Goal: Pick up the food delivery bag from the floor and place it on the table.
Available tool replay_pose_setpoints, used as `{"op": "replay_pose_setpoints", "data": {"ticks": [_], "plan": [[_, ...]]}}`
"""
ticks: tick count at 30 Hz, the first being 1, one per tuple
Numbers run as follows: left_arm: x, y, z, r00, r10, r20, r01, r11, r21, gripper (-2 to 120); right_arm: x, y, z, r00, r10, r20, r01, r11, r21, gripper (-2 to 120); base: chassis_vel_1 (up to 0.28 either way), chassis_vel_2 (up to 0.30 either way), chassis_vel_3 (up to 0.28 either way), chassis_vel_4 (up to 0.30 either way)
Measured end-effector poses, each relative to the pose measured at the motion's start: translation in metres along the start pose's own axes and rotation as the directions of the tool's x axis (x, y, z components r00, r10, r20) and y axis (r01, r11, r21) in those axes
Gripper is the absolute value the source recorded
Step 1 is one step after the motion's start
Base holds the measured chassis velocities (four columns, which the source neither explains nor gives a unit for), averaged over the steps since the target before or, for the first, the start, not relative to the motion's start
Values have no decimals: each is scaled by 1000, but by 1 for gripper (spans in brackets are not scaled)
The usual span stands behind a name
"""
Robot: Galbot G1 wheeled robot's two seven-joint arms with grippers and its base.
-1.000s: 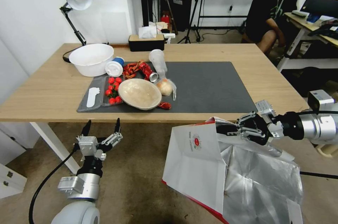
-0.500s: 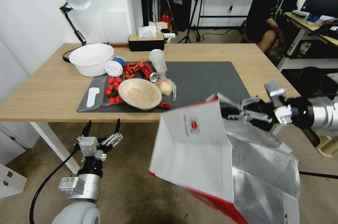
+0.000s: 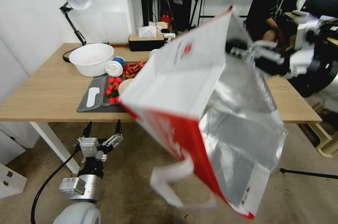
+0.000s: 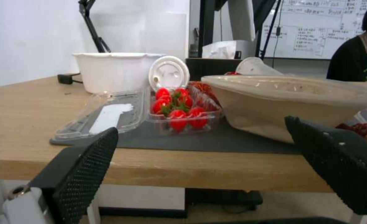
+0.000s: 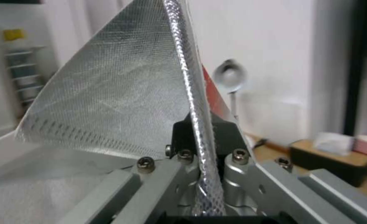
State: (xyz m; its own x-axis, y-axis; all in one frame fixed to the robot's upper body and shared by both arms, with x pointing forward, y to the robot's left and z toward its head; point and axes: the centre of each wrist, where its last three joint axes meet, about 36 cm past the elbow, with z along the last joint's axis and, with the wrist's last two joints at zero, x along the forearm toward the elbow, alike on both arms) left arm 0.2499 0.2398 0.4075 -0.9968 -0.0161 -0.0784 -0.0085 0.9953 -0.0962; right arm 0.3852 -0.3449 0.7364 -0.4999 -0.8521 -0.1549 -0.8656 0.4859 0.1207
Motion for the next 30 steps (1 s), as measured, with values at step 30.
{"op": "replay_pose_setpoints", "data": {"ticks": [30], "plan": [[-2,-1,3,1000,3,-7,-3,1000,-1,100,34,4,0,856,477,198,-444,876,-189,0,0,0,0,0]]}}
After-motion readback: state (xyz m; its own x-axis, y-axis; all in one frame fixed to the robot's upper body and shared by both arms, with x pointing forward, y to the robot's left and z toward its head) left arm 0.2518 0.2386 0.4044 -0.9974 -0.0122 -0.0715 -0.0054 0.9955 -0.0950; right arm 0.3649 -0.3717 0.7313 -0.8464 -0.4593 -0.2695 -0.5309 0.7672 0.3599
